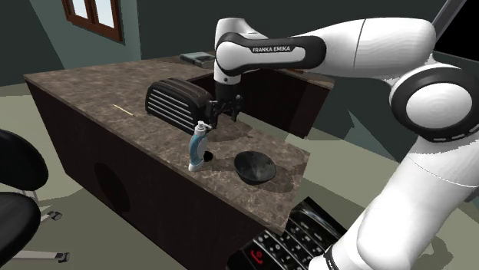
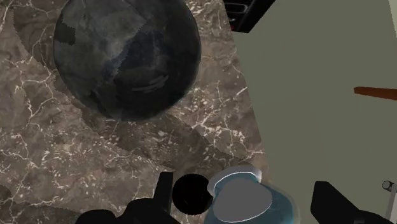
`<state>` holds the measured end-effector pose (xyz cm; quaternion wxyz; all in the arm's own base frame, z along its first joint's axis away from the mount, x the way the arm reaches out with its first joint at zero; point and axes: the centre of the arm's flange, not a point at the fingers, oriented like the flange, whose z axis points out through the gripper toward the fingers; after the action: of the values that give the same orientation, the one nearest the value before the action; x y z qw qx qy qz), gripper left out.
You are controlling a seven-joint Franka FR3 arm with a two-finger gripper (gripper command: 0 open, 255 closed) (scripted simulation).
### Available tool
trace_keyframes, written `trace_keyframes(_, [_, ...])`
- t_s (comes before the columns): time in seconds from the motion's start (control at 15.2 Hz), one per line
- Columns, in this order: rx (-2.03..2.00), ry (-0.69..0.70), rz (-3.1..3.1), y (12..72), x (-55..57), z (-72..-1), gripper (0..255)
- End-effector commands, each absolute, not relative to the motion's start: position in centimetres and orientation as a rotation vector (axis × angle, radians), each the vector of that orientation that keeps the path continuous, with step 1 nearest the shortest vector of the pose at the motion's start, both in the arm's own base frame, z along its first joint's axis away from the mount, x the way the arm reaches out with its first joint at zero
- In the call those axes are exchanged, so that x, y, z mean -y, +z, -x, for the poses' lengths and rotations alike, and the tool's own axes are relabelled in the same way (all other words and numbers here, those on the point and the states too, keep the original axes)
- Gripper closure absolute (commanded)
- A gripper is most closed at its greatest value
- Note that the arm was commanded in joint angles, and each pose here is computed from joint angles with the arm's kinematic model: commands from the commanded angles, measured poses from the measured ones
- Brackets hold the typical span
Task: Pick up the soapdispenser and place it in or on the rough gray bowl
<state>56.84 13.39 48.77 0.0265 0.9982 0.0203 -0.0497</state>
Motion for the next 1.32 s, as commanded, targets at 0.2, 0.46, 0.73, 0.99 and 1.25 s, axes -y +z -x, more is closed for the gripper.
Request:
trace_keyframes(0.2, [-0.062,-0.185,-3.07,46.9,-16.4,-62.6,0])
trace_keyframes(0.46, [-0.062,-0.203,-3.061,45.5,-18.2,-66.1,0])
trace_keyframes(0.73, [-0.062,-0.203,-3.061,43.4,-18.0,-65.8,0])
trace_keyframes(0.99, [-0.062,-0.203,-3.061,41.6,-17.9,-65.6,0])
trace_keyframes(1.25, [-0.062,-0.203,-3.061,41.6,-17.9,-65.6,0])
